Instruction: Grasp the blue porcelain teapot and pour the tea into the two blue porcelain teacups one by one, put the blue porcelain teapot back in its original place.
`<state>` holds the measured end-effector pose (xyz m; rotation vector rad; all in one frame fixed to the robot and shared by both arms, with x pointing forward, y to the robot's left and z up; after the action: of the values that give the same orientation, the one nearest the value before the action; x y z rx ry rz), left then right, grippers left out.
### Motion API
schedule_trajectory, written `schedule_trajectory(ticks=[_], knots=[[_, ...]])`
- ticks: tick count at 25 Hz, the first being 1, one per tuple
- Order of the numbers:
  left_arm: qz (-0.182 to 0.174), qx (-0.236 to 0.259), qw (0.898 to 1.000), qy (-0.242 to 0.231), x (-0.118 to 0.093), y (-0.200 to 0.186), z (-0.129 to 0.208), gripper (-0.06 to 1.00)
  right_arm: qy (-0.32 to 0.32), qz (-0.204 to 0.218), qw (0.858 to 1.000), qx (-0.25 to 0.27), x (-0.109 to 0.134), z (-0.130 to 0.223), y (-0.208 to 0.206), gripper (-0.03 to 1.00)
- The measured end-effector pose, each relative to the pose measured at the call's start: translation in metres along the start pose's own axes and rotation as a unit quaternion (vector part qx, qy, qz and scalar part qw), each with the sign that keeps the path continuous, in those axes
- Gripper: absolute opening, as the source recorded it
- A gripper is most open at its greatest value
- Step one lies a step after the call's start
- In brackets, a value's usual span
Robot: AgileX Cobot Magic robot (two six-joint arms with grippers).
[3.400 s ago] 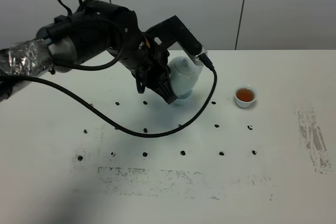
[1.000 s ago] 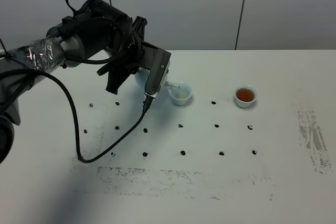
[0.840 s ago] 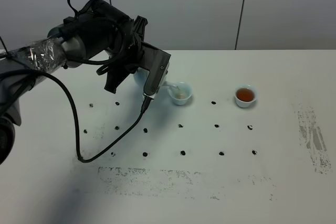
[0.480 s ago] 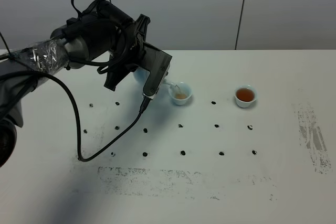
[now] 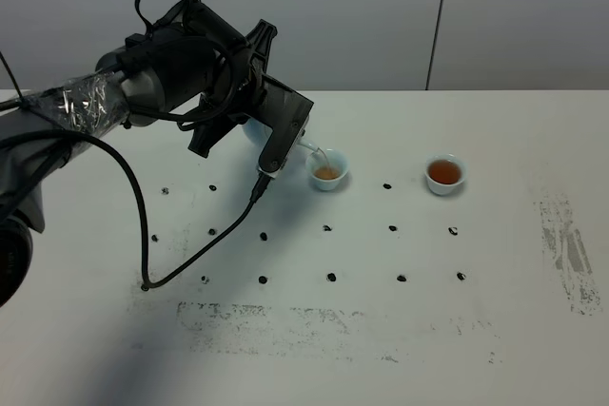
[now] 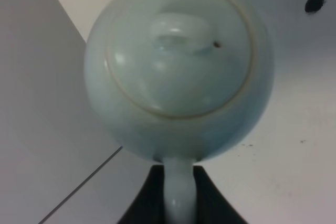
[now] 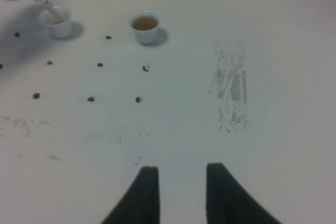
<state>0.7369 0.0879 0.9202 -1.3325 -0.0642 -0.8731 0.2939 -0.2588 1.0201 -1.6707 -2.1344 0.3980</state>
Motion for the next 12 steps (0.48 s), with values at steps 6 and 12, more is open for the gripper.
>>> schedule_trajectory(ticks=[6, 12], knots=[[-0.002, 0.003, 1.0, 0.004, 0.0007, -0.0002, 0.0002, 0.08, 0.0, 0.0, 1.0, 0.0, 0.0, 0.0, 0.0, 0.21], [-0.006, 0.008, 1.0, 0.014, 0.0026, -0.0008, -0.0002, 0.08, 0.0, 0.0, 1.0, 0.0, 0.0, 0.0, 0.0, 0.21]])
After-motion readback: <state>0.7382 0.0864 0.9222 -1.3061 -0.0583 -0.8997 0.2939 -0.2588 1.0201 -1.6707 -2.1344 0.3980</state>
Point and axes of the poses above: a point on each arm's last joint axis where the gripper is mounted, y pointing out along that axis toward the gripper, x along the wrist's bending axis when the last joint is at zero, z = x × y, the point moved 8 cm from there along y, pointing out along that axis toward the gripper, and after that the axes turned 4 degrees about y, right-handed, at the moved point
